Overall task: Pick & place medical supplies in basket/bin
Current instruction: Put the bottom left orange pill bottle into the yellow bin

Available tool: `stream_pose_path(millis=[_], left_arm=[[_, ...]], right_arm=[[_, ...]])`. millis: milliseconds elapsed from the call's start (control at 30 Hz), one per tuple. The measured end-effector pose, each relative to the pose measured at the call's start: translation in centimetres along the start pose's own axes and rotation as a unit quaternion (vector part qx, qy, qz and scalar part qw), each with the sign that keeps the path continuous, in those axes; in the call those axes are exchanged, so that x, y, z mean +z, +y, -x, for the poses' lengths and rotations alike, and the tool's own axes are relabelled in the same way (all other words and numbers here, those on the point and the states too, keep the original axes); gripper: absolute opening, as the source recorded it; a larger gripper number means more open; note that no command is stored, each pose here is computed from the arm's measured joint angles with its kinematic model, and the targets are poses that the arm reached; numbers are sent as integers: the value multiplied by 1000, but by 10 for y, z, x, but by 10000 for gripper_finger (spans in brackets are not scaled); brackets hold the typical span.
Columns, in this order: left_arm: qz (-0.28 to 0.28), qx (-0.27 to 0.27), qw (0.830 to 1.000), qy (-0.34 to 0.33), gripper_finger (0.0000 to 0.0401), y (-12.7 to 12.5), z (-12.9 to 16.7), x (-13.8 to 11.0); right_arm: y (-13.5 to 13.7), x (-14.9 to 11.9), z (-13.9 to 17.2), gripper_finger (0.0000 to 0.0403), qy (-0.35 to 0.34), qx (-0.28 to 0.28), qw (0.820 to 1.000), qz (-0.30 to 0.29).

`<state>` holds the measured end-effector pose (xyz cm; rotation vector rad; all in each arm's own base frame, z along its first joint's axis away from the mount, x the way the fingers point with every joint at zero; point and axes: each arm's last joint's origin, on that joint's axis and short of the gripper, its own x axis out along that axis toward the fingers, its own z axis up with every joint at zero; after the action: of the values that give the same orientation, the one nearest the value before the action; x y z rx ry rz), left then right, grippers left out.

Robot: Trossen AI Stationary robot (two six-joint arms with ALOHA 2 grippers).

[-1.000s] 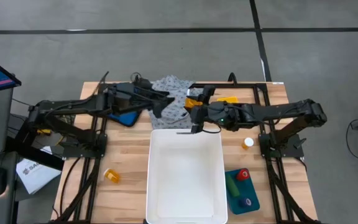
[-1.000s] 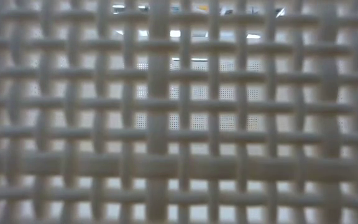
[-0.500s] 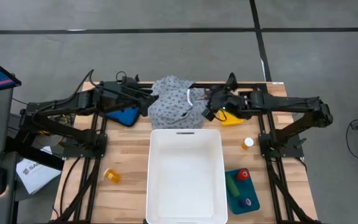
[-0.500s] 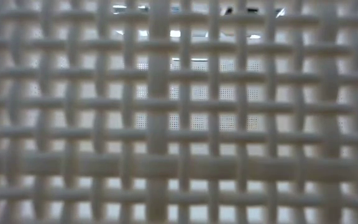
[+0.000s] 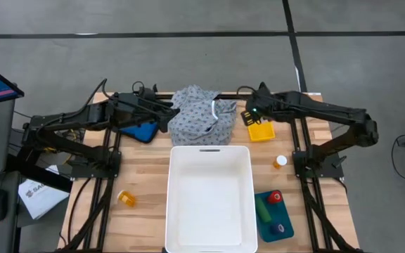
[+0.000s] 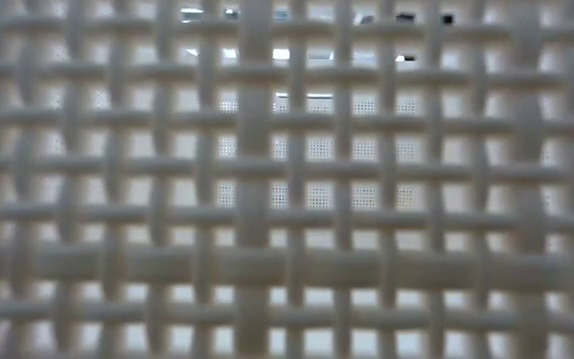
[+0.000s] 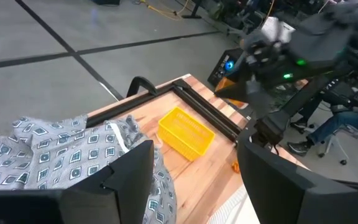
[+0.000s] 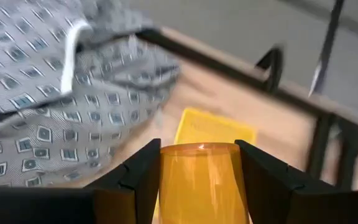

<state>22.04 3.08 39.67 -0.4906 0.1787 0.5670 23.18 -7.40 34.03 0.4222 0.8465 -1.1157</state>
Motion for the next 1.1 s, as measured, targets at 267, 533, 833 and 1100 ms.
stream_pose_path(millis=[267, 533, 833, 1100], left_arm=[[-7, -11, 1000, 8, 223, -6, 3, -4], [-5, -11, 1000, 8, 223, -6, 3, -4], [-4, -11, 1000, 9, 223, -6, 3, -5], [3, -16, 1000, 11, 223, -8, 4, -6]], right_arm=[[-11, -15, -54, 179, 80, 13, 995, -62], [-18, -36, -97, 179, 116, 55, 992, 0], [-16, -40, -101, 179, 85, 82, 949, 293], [-20, -40, -126, 180, 124, 72, 908, 394]])
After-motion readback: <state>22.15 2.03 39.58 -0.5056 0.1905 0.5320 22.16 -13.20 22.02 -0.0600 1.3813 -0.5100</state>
